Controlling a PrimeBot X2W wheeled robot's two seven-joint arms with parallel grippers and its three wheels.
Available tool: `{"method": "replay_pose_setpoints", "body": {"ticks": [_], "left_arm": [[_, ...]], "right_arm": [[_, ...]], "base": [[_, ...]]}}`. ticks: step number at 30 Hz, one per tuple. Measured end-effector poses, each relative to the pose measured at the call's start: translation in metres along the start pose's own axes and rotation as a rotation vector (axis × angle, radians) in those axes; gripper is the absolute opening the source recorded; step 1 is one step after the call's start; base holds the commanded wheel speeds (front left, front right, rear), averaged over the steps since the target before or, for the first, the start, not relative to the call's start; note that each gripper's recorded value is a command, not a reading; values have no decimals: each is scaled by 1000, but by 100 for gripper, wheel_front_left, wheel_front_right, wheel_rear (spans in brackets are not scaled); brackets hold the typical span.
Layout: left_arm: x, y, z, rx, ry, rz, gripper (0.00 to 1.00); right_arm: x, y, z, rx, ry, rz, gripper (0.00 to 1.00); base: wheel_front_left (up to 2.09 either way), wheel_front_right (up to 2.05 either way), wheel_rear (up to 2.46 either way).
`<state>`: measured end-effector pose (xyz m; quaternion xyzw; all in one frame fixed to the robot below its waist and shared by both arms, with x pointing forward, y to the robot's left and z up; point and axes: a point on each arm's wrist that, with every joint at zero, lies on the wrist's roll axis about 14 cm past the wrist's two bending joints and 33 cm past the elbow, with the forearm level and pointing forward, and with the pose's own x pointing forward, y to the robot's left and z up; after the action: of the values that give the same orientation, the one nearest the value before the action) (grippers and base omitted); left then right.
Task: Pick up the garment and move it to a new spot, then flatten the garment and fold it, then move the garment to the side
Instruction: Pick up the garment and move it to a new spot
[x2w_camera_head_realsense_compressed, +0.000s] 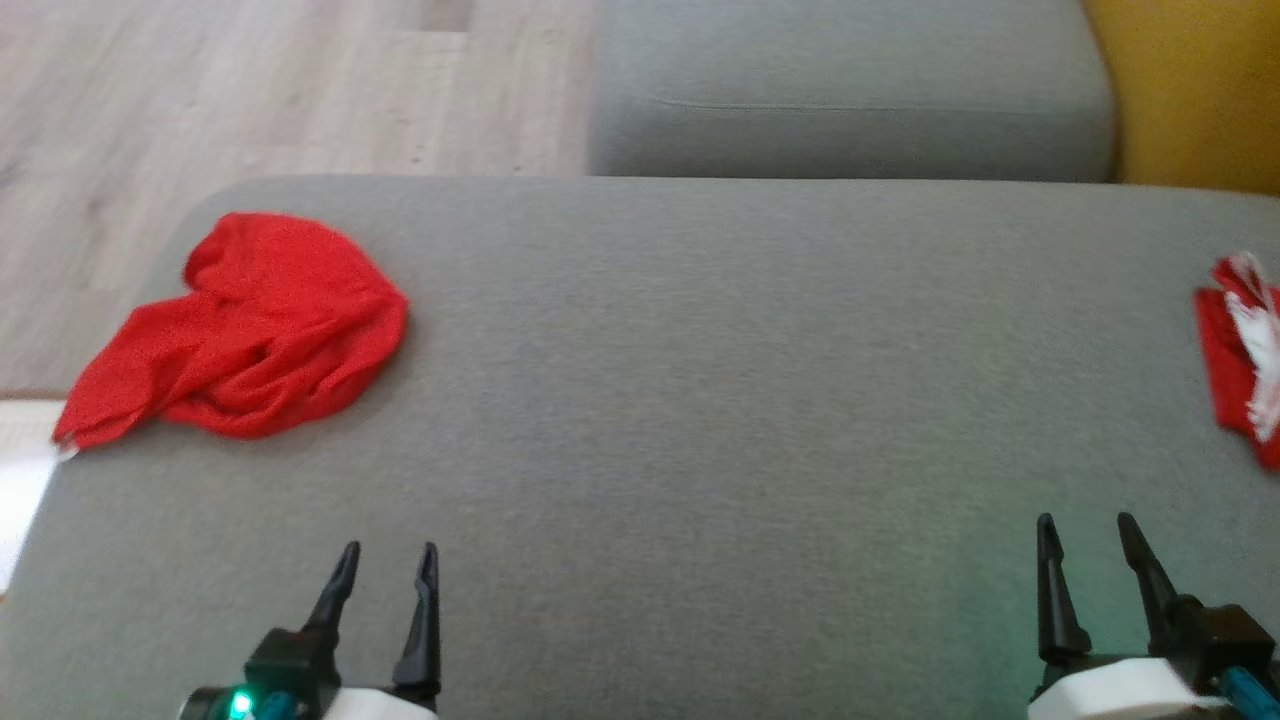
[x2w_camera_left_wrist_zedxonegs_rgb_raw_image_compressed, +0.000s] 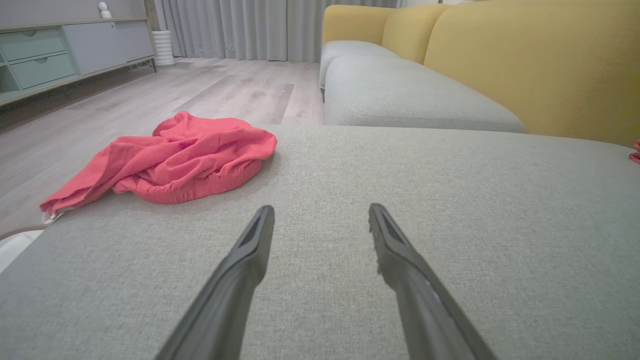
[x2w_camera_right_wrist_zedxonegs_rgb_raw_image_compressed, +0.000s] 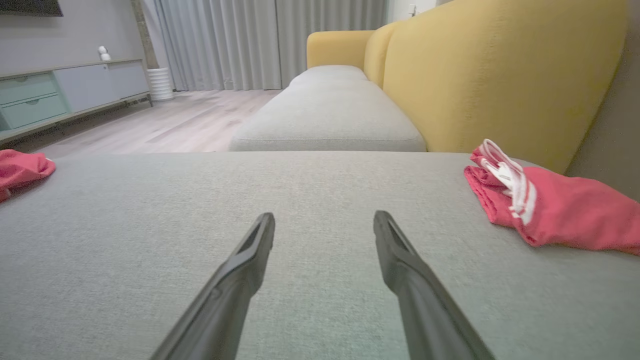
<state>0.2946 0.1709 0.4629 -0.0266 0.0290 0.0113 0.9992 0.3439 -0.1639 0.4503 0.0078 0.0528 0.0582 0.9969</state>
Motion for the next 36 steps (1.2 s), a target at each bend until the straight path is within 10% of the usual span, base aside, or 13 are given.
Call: {"method": "replay_pose_setpoints", "body": {"ticks": [22,36], "left_arm": [[-74,89,-16,-106,32,404,100],[103,152,32,-72,-45,376,100]], "right_arm": [[53,140,-3,-41,24,435,100],[137,112,-40,-161,54,360,100]], "base": [[0,0,0],[0,0,0]]}}
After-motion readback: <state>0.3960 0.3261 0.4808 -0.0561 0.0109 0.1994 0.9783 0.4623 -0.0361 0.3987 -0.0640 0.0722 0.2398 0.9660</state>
